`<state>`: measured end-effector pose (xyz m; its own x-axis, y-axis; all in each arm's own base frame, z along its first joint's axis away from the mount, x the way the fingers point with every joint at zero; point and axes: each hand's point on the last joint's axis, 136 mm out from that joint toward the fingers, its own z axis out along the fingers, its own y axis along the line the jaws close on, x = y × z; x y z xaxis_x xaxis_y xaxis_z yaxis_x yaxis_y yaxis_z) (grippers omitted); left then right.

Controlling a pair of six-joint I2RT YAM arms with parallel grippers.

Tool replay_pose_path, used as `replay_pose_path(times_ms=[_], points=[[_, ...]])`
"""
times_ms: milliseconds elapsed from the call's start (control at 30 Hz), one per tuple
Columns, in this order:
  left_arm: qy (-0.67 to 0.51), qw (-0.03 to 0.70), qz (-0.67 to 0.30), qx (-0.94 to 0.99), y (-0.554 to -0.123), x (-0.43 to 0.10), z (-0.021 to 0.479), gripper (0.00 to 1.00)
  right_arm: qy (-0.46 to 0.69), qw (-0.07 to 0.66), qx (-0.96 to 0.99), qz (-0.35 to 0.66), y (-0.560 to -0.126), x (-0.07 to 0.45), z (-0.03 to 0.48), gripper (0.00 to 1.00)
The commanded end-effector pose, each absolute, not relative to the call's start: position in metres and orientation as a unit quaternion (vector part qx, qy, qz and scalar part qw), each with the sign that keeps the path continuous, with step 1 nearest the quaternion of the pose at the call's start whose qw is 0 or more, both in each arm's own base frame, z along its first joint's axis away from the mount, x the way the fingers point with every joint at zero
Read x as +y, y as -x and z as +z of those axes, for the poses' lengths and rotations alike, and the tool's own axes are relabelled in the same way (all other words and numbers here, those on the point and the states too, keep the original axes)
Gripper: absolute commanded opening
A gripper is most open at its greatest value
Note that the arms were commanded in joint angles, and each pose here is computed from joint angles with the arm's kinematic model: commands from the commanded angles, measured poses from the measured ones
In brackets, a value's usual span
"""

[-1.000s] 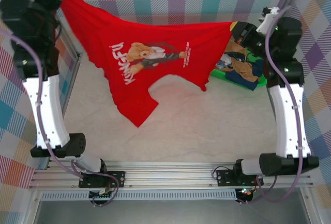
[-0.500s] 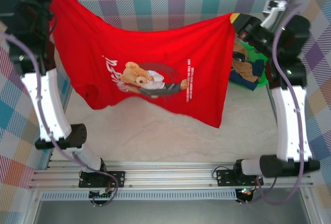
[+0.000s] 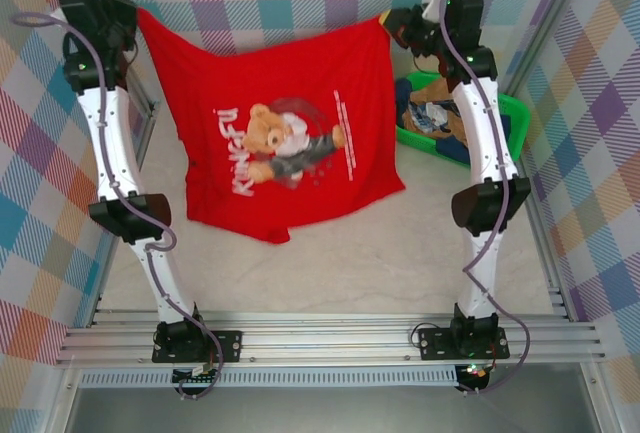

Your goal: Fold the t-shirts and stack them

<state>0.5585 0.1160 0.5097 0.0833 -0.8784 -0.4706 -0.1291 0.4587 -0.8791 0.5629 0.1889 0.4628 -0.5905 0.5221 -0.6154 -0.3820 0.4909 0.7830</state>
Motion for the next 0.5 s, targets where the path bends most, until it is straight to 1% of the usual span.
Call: replay_pose_path(times_ms=[0, 133, 233, 300, 367, 467], points=[[0.312, 0.745, -0.371, 0.459, -0.437, 0.101, 0.683, 0.00, -0.022, 0.527, 0.667, 0.525, -0.533, 0.170, 0.548, 0.00], [0.274, 0.790, -0.359, 0.415, -0.366, 0.095, 0.733, 0.00, -0.024, 0.557, 0.639, 0.530, -0.523, 0.153, 0.576, 0.00], [0.261, 0.782, -0.357, 0.439, -0.340, 0.078, 0.734, 0.00, -0.021, 0.551, 0.640, 0.536, -0.516, 0.149, 0.578, 0.00], [0.265, 0.754, -0.352, 0.487, -0.334, 0.066, 0.713, 0.00, -0.017, 0.529, 0.656, 0.539, -0.512, 0.154, 0.566, 0.00], [0.283, 0.720, -0.332, 0.539, -0.329, 0.058, 0.677, 0.00, -0.018, 0.492, 0.682, 0.540, -0.510, 0.160, 0.543, 0.00], [0.337, 0.662, -0.310, 0.593, -0.314, 0.049, 0.597, 0.00, -0.026, 0.439, 0.722, 0.534, -0.502, 0.175, 0.490, 0.00]])
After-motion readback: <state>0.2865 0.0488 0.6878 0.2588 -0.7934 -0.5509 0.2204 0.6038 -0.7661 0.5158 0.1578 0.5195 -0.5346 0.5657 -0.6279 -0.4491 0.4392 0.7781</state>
